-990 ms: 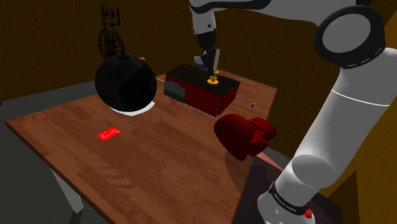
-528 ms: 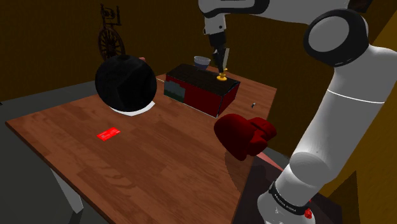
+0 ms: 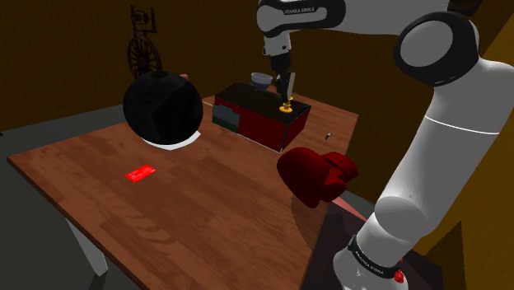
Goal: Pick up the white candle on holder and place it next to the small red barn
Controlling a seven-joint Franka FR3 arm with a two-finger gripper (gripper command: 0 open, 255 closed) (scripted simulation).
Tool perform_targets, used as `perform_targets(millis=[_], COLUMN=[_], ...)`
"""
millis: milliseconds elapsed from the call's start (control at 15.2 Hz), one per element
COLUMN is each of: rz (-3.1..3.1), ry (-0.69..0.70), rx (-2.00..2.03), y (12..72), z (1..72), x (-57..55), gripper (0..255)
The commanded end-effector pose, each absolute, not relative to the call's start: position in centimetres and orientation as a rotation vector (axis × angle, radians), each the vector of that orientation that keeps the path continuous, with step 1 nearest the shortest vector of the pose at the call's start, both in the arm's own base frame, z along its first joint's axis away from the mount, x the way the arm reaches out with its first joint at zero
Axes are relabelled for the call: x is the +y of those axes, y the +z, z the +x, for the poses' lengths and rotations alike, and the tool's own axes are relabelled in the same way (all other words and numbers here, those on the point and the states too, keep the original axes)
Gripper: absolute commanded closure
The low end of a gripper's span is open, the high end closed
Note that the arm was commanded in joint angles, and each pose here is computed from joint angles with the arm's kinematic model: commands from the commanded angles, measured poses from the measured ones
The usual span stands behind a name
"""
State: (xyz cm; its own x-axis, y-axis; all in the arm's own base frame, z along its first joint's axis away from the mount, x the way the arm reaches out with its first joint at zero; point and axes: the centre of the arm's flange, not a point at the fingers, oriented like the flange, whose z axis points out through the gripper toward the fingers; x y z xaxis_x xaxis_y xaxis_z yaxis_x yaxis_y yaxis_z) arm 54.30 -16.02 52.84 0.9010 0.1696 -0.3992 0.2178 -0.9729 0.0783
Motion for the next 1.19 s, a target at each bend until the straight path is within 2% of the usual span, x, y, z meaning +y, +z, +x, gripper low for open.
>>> perform_targets(millis=[0,1122], rz=[2.944,2.944], ry=[-0.601,-0.601], rx=[0.301,0.301], y=[51.7,42.7], z=[54.2,54.2], x=[-16.0,-16.0], gripper=[255,255])
